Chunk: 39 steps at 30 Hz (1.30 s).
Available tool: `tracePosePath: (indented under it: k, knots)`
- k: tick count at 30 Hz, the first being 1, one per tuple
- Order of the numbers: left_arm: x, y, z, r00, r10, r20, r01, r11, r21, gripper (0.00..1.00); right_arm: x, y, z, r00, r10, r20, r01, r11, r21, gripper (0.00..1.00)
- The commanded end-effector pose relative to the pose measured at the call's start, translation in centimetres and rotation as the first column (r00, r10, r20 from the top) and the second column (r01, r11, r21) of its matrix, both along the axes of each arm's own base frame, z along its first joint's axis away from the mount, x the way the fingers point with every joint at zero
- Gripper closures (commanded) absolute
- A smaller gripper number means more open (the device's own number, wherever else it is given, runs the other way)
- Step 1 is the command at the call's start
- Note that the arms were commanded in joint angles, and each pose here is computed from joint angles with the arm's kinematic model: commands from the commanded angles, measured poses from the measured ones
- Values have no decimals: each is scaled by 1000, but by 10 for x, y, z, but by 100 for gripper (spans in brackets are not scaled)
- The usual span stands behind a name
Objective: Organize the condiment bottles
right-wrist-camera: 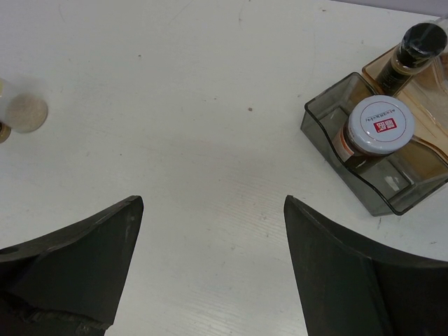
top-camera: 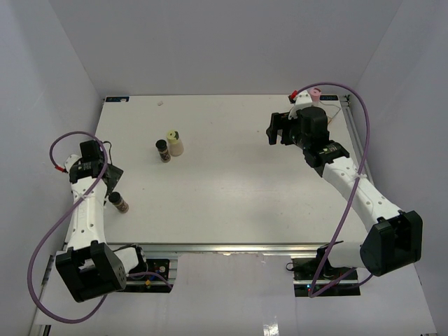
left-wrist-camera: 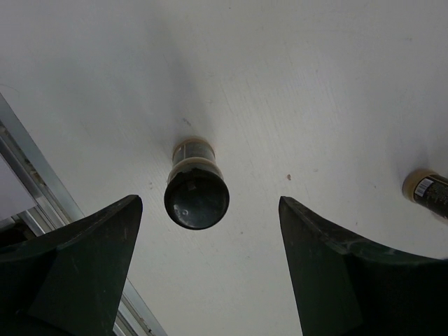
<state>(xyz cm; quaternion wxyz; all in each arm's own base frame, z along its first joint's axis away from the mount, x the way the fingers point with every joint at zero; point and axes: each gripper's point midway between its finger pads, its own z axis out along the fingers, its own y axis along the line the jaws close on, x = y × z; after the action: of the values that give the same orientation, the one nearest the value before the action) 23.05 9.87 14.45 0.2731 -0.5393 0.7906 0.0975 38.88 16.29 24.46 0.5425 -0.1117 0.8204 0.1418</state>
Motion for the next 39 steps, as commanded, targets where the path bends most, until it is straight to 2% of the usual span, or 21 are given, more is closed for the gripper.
tracePosePath:
  k: [1,5,17,24,32,33,35,36,39]
  knots:
    - [-7,11,-5,998,64,-7,-63,997,41,10,4,1,14,999,0,39,1,1000,-11,12]
    - [-6,8,-15,998,55,-26,-55,998,18,17,4,0,12,999,-4,40,4,1000,-15,12]
    - [-9,-2,-53,991,54,-120,-62,996,-57,21,6,3,4,1000,3,24,-3,1000,-23,12]
    - [-6,0,-60,990,50,-135,-58,997,-55,28,7,1,7,1000,-2,32,3,1000,-24,12]
    - [-1,8,-61,991,29,-131,-30,999,-10,56,7,2,4,1000,-1,27,2,1000,-28,12]
    - [-2,8,-62,990,18,-138,-19,1000,-10,63,7,1,5,1000,-1,28,2,1000,-27,12]
    - [1,5,-62,991,-12,-137,9,1000,-22,90,7,2,7,1000,0,31,1,1000,-25,12]
    - [3,2,-62,991,-36,-131,32,999,-29,100,7,2,7,999,2,32,-1,1000,-24,12]
    - [16,-8,-55,985,-148,-91,145,989,-37,100,7,2,9,999,2,34,-1,1000,-24,12]
